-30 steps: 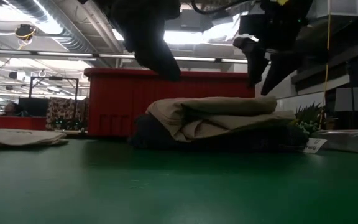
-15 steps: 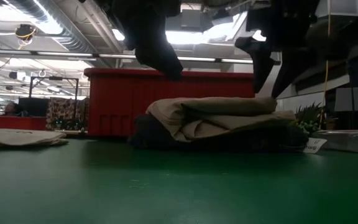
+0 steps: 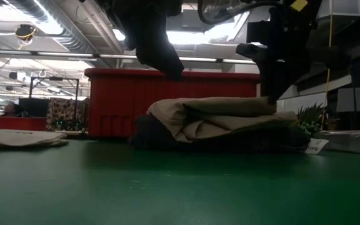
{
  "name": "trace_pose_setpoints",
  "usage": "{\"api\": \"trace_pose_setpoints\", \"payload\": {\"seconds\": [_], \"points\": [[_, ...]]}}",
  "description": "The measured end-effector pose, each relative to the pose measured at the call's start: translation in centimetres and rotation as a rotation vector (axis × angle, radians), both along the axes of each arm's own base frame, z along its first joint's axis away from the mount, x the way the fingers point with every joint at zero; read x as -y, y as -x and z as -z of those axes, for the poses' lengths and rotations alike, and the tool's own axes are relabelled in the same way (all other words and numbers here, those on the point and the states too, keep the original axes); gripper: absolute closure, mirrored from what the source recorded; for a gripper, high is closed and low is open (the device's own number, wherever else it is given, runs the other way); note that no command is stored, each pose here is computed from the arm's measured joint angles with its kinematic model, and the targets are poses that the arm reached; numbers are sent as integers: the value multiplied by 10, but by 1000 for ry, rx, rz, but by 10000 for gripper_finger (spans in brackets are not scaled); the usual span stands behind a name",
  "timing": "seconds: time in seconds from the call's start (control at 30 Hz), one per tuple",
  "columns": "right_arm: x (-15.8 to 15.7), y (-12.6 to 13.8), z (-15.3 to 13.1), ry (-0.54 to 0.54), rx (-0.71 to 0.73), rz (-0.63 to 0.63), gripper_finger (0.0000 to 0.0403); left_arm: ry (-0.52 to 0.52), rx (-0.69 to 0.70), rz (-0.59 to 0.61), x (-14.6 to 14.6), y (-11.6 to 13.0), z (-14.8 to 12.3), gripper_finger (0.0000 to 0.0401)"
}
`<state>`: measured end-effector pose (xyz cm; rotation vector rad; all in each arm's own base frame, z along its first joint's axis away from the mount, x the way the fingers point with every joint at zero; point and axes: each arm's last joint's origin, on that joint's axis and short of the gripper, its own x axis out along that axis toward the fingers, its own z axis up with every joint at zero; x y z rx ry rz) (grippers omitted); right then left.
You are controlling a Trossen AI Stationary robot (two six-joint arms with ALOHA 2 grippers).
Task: Fold laundry
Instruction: Stack the brown shorts on the blue pants
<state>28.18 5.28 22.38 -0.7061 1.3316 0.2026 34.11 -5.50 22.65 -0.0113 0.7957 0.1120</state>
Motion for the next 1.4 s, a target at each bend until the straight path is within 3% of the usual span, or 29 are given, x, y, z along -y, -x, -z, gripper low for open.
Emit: {"api": "trace_pose_setpoints", "payload": {"seconds": [0.1,0.27,0.5,1.0,1.2,1.4], "points": [[1,3,0,27,-25,-1,393,1,0,0,0,0,0,219],[3,8,1,57,-76,24,378,-6,-7,-6,0,-4,7,219],[4,14,1,65,-128,47,397,-43,-20,-43,-5,-14,23,219],[3,14,2,31,-137,44,348,-62,-103,-80,-17,-27,60,219],[4,15,2,39,-140,45,295,-68,-130,-80,-17,-29,70,219],[6,20,-8,116,-214,25,261,-66,-126,-80,-17,-28,67,219]]}}
